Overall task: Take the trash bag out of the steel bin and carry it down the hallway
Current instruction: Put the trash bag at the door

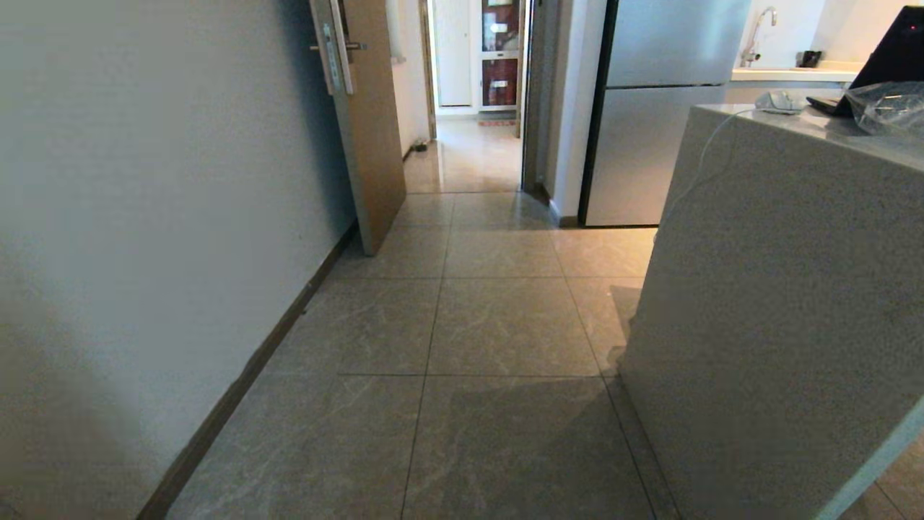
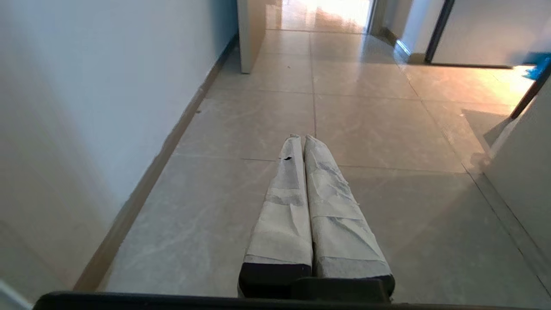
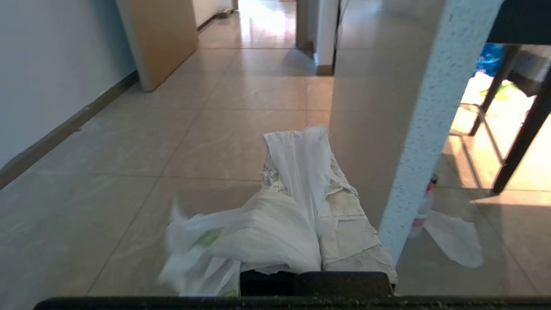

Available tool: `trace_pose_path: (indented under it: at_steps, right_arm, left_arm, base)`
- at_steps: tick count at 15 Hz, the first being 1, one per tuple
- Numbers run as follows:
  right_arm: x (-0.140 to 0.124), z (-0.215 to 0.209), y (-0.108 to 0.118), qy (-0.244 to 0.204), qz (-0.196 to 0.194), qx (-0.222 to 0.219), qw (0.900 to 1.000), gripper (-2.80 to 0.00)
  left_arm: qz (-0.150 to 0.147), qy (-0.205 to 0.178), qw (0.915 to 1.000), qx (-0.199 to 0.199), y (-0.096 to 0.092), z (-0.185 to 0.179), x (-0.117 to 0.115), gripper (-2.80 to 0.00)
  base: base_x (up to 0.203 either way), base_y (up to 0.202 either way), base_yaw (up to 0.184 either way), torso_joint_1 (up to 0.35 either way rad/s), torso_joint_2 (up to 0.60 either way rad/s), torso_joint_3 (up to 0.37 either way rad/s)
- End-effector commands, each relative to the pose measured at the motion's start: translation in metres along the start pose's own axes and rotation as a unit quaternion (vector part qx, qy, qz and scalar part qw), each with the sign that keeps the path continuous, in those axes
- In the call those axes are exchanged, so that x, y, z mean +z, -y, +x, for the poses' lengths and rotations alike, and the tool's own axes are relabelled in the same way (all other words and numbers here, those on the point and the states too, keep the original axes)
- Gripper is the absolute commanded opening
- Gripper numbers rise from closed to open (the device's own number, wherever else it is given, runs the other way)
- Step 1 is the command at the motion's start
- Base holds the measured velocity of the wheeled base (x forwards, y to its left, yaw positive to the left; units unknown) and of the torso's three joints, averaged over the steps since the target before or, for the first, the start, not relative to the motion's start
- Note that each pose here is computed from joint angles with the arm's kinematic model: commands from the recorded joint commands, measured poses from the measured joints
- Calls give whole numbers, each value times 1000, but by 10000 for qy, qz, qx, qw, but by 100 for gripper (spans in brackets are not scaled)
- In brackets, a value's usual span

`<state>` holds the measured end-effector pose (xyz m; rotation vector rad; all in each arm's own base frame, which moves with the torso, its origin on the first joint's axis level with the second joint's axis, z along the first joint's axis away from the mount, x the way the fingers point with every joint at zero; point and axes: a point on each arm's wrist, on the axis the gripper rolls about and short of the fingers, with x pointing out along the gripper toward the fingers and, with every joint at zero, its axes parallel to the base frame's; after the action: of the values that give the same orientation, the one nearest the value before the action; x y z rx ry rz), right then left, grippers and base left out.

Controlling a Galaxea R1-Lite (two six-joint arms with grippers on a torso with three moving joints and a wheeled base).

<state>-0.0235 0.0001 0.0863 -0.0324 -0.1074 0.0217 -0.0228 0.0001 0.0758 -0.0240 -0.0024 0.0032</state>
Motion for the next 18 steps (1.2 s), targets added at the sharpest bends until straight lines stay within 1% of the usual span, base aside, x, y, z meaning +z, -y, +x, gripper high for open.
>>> trace_pose_path:
  at_steps: [1, 8, 18]
  right_arm:
    - [-11, 2, 0, -191, -6, -3, 9998, -280]
    - [-11, 2, 0, -191, -6, -3, 9998, -280]
    - [-11, 2, 0, -191, 0, -3, 9998, -280]
  left_arm:
    - [-3, 1, 10000, -1, 0, 0, 0, -280]
    - [-10, 0, 10000, -1, 0, 0, 0, -280]
    - [-10, 3, 10000, -1, 0, 0, 0, -280]
  base:
    - [0, 0, 0, 0, 0, 0]
    - [0, 0, 0, 0, 0, 0]
    - [181, 0, 1, 2, 3, 4]
